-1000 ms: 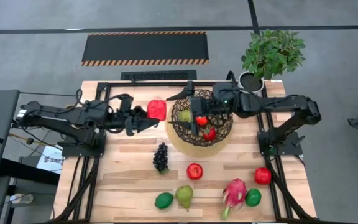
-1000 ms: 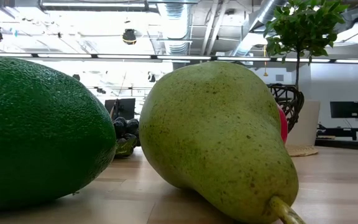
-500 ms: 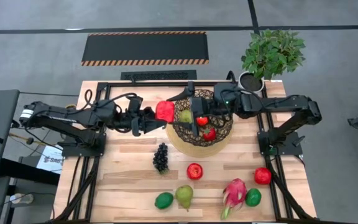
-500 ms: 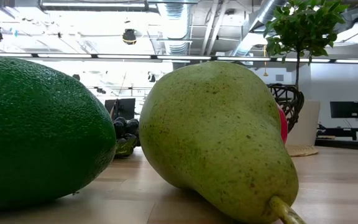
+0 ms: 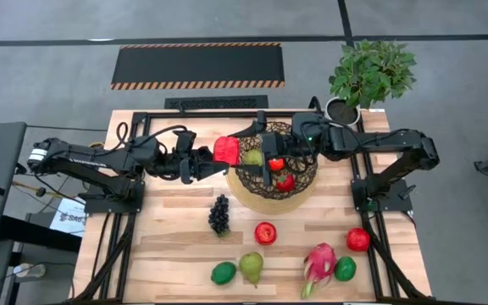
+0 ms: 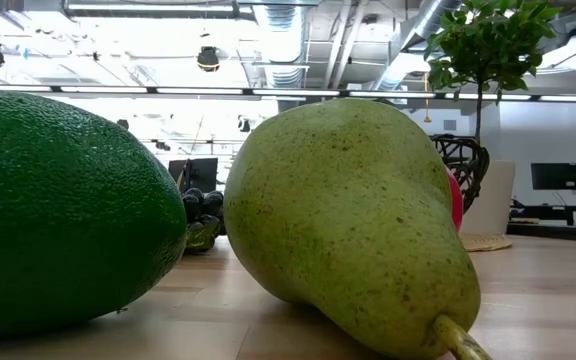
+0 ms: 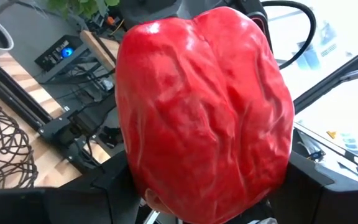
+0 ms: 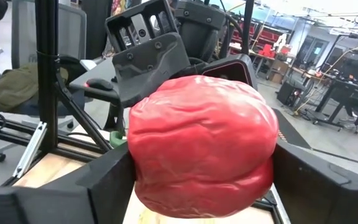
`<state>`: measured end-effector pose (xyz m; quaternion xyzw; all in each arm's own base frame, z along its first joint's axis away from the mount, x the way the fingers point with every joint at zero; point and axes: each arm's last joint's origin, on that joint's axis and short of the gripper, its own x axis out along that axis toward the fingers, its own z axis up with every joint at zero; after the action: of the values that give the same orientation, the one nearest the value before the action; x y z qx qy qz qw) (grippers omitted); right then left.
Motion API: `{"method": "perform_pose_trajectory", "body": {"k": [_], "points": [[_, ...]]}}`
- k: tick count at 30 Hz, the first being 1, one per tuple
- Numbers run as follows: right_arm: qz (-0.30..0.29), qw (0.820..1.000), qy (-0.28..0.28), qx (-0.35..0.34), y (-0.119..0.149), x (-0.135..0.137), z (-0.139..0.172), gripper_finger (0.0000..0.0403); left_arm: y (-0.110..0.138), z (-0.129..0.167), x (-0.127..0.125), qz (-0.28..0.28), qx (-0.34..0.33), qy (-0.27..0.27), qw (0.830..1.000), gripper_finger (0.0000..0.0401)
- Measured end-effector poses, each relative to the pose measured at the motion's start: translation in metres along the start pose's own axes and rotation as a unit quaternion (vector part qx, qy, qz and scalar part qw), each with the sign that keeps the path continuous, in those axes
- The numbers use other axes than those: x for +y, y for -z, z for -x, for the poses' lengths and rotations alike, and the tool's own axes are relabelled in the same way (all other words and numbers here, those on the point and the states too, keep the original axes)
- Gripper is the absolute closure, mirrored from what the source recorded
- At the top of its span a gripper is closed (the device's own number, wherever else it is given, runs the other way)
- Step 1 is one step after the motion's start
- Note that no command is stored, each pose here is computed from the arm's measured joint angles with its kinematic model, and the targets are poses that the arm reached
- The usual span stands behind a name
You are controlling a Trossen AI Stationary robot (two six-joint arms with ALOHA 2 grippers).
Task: Build produce basket
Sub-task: Put the red bell pepper into the black basket
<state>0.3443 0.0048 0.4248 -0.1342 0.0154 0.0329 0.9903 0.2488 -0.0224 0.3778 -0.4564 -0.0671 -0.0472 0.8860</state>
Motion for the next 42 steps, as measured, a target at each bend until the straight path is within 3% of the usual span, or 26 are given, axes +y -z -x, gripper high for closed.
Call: {"method": "perform_pose_trajectory", "body": {"k": [6,13,20,26,29,33,39,42], "points": [[0.009,1.0,-0.002,0.007,0.001,0.0,0.0,0.0111,0.001,-0.002,0.001,0.001,-0.002,-0.001,1.0,0.0149],[0.011,1.0,0.004,0.01,0.002,-0.002,0.0,0.0119,0.0,-0.002,0.001,0.004,-0.015,-0.004,1.0,0.0126],[0.015,0.998,0.053,0.036,0.008,-0.009,-0.001,0.012,0.0,-0.002,0.004,-0.009,-0.024,-0.028,0.999,0.0071],[-0.008,0.985,0.142,0.102,0.015,-0.028,0.013,0.0121,-0.003,0.005,0.01,-0.035,-0.022,-0.08,0.996,0.0057],[-0.03,0.962,0.208,0.172,0.027,-0.039,0.022,0.0121,-0.009,0.011,0.011,-0.039,-0.022,-0.096,0.994,0.0056],[-0.086,0.912,0.26,0.306,0.053,-0.049,0.042,0.0121,-0.01,0.017,0.017,-0.044,-0.007,-0.131,0.99,0.0056],[-0.157,0.794,0.268,0.523,0.101,-0.049,0.07,0.0118,-0.005,0.025,0.027,-0.048,0.035,-0.188,0.98,0.0056],[-0.188,0.761,0.241,0.572,0.117,-0.042,0.075,0.0109,0.001,0.029,0.035,-0.046,0.068,-0.232,0.969,0.0056]]}}
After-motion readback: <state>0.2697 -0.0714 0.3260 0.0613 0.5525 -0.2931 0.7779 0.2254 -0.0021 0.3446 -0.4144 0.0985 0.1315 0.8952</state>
